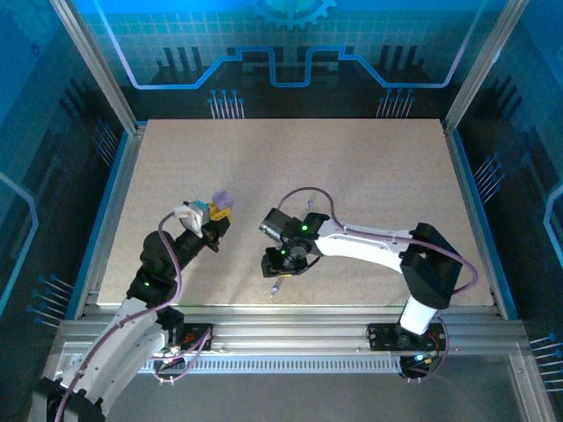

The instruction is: Insert wireless bluetooth earbuds into charging case

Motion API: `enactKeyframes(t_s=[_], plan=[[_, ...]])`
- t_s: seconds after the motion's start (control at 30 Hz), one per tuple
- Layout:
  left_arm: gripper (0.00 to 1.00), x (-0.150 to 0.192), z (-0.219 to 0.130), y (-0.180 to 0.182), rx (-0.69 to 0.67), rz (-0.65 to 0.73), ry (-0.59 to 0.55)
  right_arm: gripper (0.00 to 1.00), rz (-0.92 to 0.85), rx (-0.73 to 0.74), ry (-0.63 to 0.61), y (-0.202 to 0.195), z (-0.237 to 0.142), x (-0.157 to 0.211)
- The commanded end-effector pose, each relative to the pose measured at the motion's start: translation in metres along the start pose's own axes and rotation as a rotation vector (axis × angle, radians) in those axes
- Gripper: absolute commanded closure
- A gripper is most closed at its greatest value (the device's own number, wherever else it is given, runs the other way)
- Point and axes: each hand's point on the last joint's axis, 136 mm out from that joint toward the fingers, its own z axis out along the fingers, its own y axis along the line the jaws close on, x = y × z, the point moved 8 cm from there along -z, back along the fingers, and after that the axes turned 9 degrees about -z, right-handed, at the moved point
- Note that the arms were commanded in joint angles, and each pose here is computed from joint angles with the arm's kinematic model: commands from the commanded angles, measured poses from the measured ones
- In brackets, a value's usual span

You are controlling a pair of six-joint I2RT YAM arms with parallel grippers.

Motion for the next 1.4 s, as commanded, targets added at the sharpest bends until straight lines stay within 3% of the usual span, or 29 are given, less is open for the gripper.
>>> enactKeyframes(t_s=[0.0, 0.47, 1.37], plan=[[0.88, 0.002, -0.002, 0.002, -0.031, 0.029, 0.000, 0.57, 0.031, 0.057, 0.107, 0.004, 0.005, 0.011], [0.88, -0.001, -0.007, 0.002, -0.048, 0.042, -0.021, 0.57, -0.071, 0.177, 0.198, 0.007, 0.038, 0.005], [0.88, -0.004, -0.008, 0.002, -0.049, 0.047, -0.025, 0.62, -0.124, 0.228, 0.262, 0.003, 0.065, 0.008]])
